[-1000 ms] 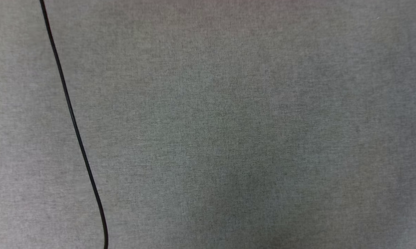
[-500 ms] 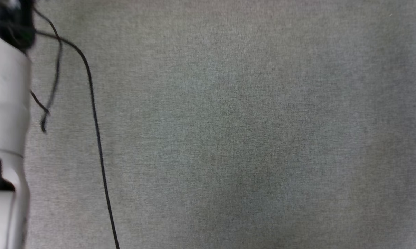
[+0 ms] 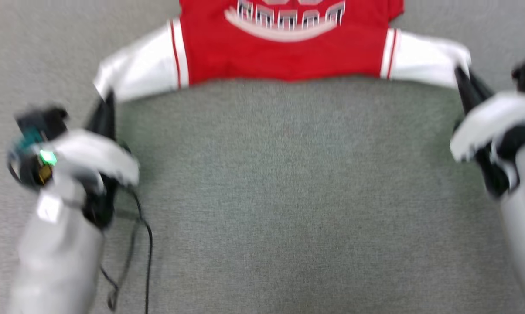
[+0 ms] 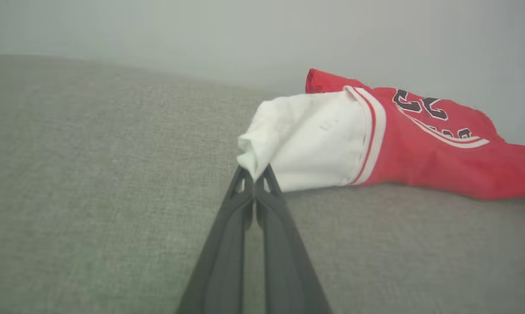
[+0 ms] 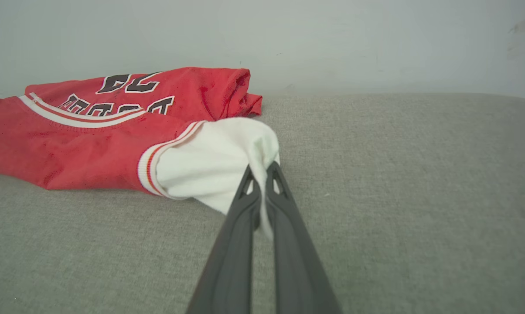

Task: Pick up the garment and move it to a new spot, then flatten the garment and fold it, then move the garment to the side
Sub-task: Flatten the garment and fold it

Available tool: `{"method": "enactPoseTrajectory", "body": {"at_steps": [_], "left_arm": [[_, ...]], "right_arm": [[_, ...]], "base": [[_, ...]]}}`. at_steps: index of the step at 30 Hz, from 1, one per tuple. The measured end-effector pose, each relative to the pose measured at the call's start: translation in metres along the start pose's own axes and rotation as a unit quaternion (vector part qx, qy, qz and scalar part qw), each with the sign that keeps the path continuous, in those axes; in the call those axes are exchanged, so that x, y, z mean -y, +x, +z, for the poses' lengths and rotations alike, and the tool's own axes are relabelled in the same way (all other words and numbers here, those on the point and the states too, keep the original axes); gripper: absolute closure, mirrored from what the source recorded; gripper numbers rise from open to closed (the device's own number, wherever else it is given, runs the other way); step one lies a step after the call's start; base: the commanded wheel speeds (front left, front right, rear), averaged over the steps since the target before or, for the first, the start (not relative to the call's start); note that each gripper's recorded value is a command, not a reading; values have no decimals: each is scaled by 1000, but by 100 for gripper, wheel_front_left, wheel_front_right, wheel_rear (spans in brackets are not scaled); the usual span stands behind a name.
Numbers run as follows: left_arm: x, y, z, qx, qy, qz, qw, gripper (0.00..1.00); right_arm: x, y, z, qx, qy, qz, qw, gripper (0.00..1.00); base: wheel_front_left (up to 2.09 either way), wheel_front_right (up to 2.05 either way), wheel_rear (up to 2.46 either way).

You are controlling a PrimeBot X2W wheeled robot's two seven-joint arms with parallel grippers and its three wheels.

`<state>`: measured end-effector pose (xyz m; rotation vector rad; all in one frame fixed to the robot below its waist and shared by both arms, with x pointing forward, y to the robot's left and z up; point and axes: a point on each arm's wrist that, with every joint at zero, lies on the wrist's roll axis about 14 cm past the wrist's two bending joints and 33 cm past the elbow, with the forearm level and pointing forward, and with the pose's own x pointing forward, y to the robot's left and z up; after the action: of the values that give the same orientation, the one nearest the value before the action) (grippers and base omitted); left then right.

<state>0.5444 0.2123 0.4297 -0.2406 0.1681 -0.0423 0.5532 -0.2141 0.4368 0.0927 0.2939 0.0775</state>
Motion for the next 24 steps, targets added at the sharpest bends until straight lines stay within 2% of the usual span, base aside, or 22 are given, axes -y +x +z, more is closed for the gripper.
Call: {"method": "enactPoseTrajectory", "body": {"at_steps": [7,15,24], "left_arm": [[-12,-74,-13,-5,-16,35,999,100],[-10,-150,-24,-13,-27,55,998,100],[-3,-220,-42,-48,-36,69,996,100]], "right_arm": [[13,-68,-13,15,20,-20,999,100],[23,-151,-30,20,63,-63,996,100],[12,-226,-68,-46,81,-85,992,100]], "base": [[0,0,0],[0,0,0],[0,0,0]]}}
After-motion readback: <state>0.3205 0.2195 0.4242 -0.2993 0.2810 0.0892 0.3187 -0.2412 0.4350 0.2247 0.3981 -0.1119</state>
